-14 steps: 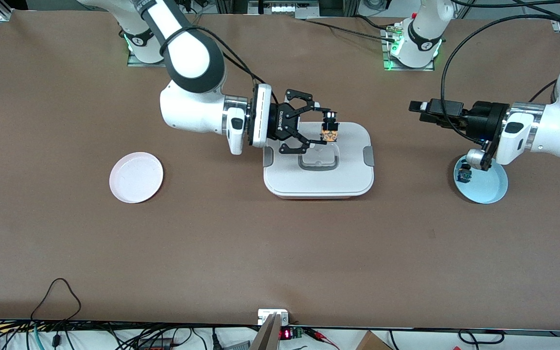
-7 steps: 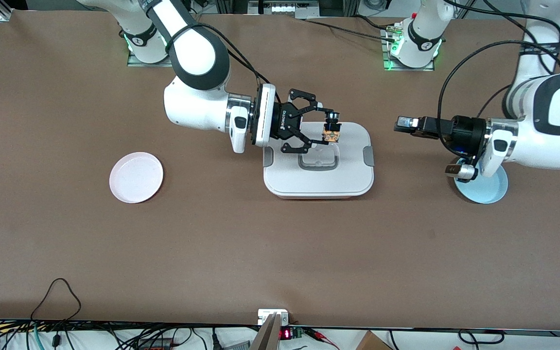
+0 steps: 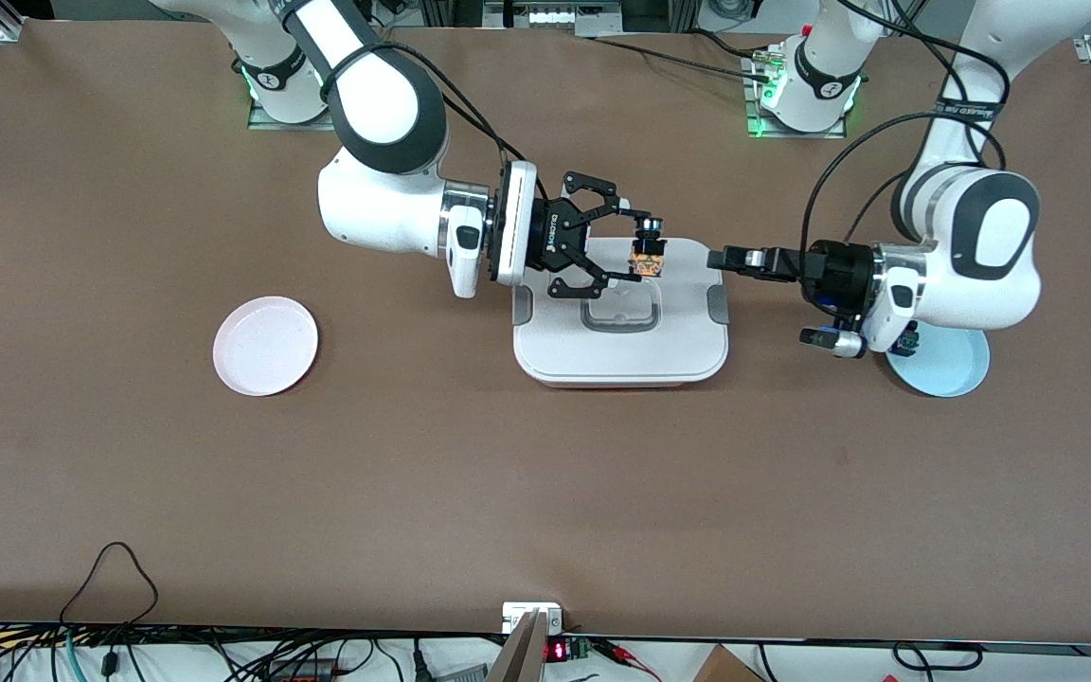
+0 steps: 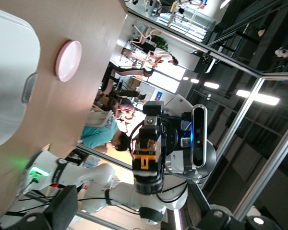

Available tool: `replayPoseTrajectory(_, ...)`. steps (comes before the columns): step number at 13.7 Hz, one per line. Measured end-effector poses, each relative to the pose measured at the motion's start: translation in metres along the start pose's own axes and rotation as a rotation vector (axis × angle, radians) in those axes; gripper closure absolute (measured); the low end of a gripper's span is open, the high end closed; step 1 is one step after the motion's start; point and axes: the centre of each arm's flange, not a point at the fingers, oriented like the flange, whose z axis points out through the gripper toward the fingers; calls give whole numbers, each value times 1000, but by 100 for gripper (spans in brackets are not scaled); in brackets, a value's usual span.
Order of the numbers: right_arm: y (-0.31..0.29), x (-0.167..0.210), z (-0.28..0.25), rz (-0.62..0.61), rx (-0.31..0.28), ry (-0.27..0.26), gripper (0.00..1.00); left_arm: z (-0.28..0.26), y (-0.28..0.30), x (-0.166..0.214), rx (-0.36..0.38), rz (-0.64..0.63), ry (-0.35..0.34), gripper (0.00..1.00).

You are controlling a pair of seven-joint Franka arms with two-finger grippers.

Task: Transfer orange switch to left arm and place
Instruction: 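Hold the switch with the right gripper while the left gripper approaches, then close the left gripper on the switch beside the right gripper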

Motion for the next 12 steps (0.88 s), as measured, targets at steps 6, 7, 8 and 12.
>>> replayPoseTrajectory(6,3,2,-3,-2,-7,2,29,34,-13,11,-90,-29,-1,0)
replayPoseTrajectory(7,4,2,-4,-3,-9,3,29,40,-14,11,-95,-33,-4,0)
replayPoseTrajectory(8,4,2,-4,-3,-10,3,29,45,-16,11,-97,-36,-9,0)
replayPoseTrajectory(12,4,2,-4,-4,-9,3,29,71,-19,6,-90,-41,-47,0)
